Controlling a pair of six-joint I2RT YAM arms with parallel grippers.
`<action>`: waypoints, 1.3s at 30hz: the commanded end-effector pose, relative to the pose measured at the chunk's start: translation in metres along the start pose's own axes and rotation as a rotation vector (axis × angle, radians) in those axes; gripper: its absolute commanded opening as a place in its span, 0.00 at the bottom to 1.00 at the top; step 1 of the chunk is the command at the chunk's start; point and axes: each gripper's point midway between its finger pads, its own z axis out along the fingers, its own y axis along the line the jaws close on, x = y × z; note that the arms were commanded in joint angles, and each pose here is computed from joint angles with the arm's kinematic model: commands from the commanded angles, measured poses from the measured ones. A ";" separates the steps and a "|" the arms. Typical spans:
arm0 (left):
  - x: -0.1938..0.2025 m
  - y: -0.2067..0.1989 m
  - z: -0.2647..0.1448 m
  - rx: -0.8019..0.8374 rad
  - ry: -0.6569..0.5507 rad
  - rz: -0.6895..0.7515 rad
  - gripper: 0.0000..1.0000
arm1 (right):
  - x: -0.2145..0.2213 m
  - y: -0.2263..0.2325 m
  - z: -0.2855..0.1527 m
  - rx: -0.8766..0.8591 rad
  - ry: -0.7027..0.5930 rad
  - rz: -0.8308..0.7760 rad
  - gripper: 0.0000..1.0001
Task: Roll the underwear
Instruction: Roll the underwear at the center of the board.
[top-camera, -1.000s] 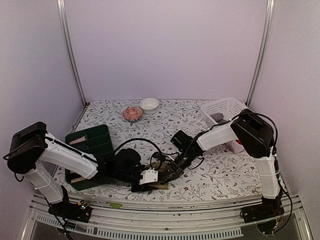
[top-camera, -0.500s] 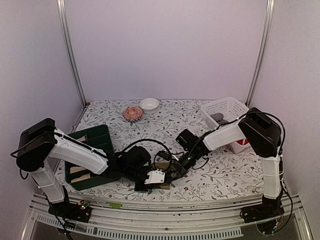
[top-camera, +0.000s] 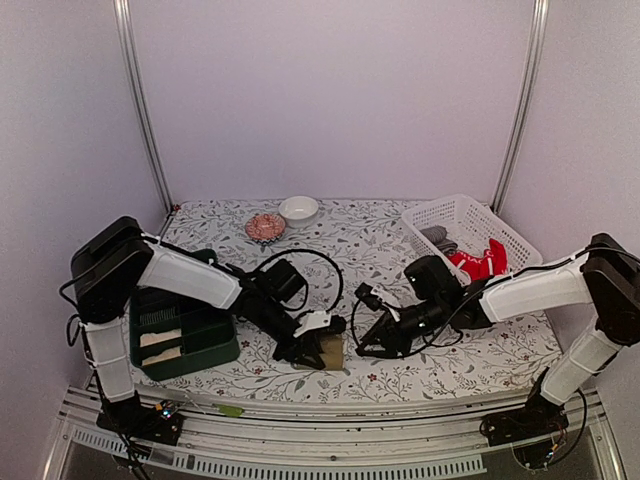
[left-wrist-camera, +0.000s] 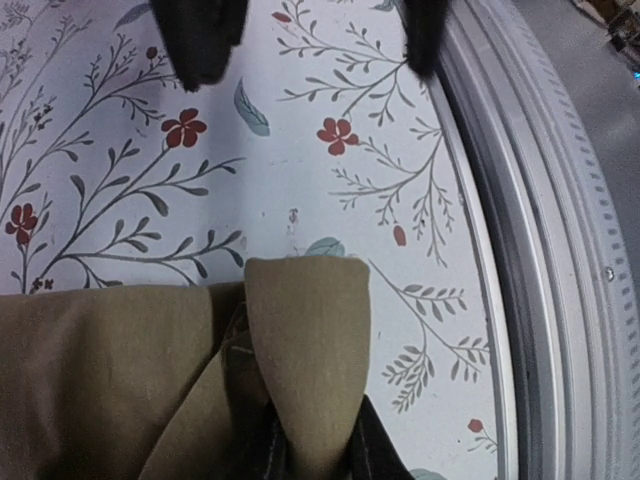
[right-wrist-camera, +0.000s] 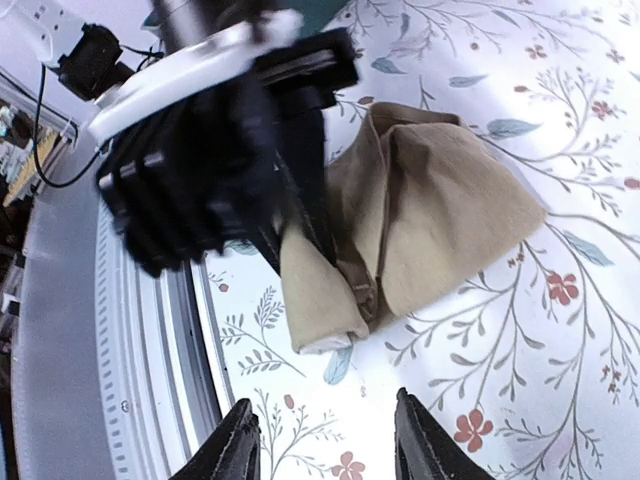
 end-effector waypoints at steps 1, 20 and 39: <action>0.027 -0.016 0.011 0.227 0.034 -0.190 0.04 | -0.010 0.006 0.012 0.110 -0.036 -0.230 0.48; 0.038 0.007 0.017 0.284 0.036 -0.311 0.07 | -0.001 0.007 0.078 0.114 0.079 -0.524 0.28; -0.036 0.037 -0.124 -0.425 -0.359 -0.017 0.67 | 0.007 0.015 0.075 -0.115 0.195 -0.118 0.00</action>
